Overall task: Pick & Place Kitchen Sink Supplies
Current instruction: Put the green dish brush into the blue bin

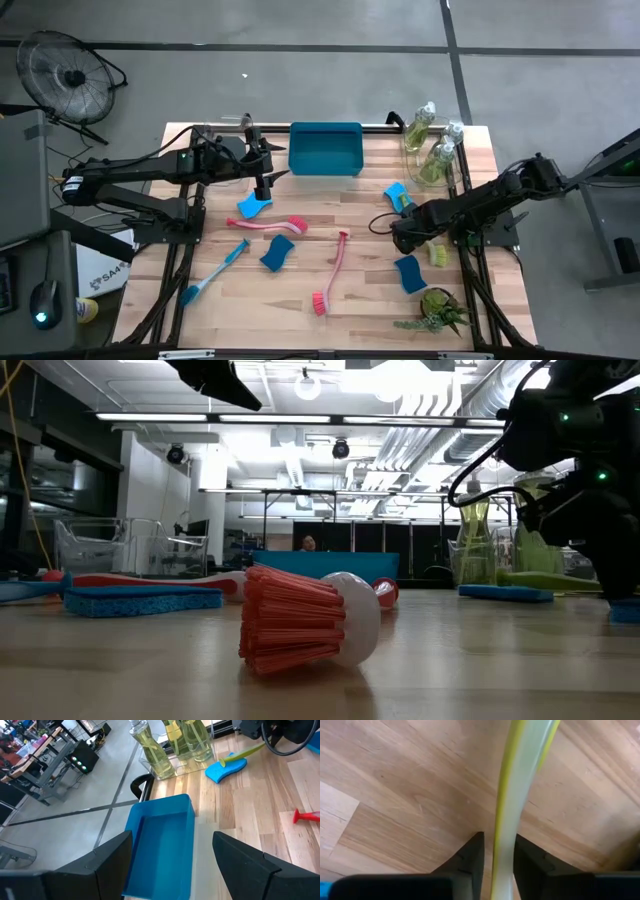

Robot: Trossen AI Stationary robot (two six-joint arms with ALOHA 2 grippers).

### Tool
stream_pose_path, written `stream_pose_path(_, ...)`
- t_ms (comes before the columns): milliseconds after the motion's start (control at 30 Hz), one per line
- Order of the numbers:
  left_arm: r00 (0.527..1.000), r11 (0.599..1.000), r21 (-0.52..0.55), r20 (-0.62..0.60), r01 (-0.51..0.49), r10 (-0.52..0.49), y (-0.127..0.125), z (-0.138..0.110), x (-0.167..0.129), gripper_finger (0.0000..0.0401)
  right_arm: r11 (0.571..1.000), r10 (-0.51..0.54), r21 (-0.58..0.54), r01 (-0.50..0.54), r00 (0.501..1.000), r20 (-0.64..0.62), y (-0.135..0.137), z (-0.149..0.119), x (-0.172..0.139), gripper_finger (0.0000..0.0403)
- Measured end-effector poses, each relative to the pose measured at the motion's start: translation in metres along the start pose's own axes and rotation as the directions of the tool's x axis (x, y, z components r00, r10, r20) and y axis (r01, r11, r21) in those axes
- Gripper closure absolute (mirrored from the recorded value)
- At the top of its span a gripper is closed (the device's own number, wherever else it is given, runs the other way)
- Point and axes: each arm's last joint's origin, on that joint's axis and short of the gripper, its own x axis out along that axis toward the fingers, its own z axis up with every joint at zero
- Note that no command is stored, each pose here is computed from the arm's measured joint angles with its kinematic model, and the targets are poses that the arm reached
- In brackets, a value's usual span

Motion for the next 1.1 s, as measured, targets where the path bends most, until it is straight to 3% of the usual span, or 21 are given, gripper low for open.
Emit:
stream_pose_path(233, 1.000, 1.000, -0.003, 0.000, 0.000, 0.000, 0.000, 0.000, 0.000, 0.0132, 1.000, 0.006, -0.007, -0.006, 1.000, 0.000, 0.001, 0.001, -0.002, 0.0364)
stream_pose_path(600, 1.000, 1.000, -0.003, 0.000, 0.000, 0.000, 0.000, 0.000, 0.000, 0.0132, 0.997, -0.052, -0.055, 0.052, 0.999, -0.003, 0.004, 0.004, -0.022, 0.0357)
stream_pose_path(833, 1.000, 1.000, -0.003, 0.000, 0.000, 0.000, 0.000, 0.000, 0.000, 0.0132, 0.991, -0.049, -0.124, 0.049, 0.999, 0.000, 0.011, 0.009, -0.052, 0.0365)
stream_pose_path(967, 1.000, 1.000, -0.003, 0.000, 0.000, 0.000, 0.000, 0.000, 0.000, 0.0132, 0.988, -0.066, -0.141, 0.067, 0.998, 0.011, 0.012, 0.012, -0.072, 0.0348)
stream_pose_path(1100, 1.000, 1.000, -0.003, 0.002, 0.001, -0.001, 0.000, 0.000, 0.000, 0.0132, 0.985, -0.063, -0.154, 0.073, 0.996, 0.070, 0.015, 0.017, -0.096, 0.0354)
